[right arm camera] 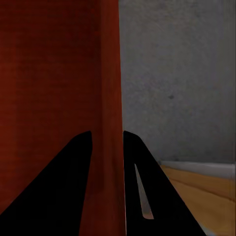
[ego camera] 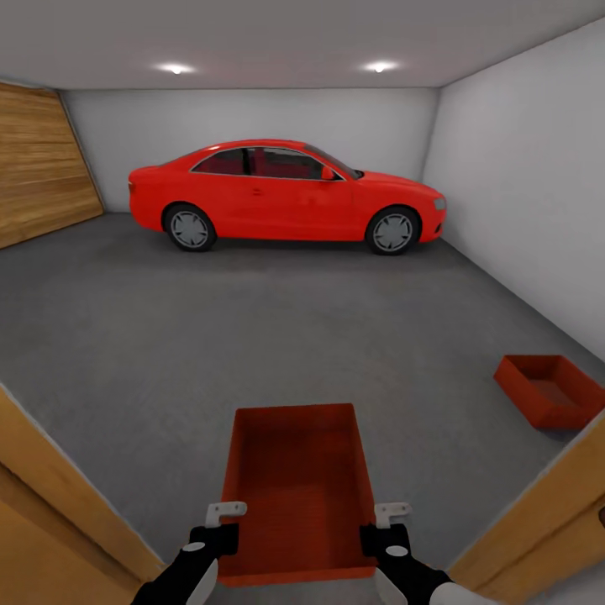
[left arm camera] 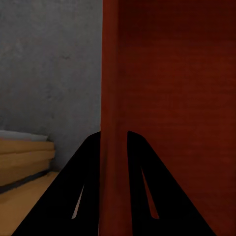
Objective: Move the two storage containers from the living room to the garage. In the garage, place one container on the floor and stack the other container on top of it (either order is fine).
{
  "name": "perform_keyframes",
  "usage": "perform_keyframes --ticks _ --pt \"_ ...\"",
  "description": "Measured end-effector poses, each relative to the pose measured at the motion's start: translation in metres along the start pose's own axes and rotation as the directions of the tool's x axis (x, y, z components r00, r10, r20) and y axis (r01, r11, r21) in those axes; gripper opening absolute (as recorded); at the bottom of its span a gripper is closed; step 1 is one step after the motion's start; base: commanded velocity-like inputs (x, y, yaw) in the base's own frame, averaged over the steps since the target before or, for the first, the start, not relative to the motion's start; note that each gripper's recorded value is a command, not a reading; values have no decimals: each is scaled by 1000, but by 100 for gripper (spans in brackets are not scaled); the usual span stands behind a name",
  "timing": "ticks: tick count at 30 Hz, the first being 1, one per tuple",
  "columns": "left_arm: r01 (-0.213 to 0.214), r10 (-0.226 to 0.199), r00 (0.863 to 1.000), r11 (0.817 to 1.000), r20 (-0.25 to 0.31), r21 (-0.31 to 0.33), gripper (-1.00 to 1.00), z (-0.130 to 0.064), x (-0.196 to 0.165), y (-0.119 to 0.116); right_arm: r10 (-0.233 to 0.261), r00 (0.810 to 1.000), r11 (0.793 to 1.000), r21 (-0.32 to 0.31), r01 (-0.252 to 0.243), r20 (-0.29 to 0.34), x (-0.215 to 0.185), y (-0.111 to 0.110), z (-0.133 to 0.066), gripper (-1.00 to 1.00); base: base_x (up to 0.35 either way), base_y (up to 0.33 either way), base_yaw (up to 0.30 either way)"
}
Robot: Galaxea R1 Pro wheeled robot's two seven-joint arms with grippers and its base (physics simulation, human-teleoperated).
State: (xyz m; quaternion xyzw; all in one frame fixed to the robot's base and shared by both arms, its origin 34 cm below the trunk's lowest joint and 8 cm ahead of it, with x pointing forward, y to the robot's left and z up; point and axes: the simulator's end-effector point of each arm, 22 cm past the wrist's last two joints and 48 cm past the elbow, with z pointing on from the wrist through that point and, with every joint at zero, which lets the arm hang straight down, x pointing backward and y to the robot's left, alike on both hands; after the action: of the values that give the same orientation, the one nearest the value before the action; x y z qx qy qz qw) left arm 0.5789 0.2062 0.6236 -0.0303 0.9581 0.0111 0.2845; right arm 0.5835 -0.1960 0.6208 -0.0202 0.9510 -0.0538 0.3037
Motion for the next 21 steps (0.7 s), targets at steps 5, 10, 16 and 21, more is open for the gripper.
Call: perform_keyframes --ticks 5,10,16,21 --pt "-1 1 1000 1000 -3 0 -100 0 1 0 1 1000 1000 0 -1 -3 2 0 0 -100 322 0 0" --pt "-2 2 1000 1000 -4 0 -100 0 2 0 2 1000 1000 1 -2 -4 3 0 0 -100 322 0 0" --pt "0 0 1000 1000 -1 0 -100 0 0 0 0 1000 1000 0 0 -1 1 0 0 -100 322 0 0" --pt "-2 2 1000 1000 -4 0 -100 0 2 0 2 1000 1000 1 -2 -4 3 0 0 -100 322 0 0"
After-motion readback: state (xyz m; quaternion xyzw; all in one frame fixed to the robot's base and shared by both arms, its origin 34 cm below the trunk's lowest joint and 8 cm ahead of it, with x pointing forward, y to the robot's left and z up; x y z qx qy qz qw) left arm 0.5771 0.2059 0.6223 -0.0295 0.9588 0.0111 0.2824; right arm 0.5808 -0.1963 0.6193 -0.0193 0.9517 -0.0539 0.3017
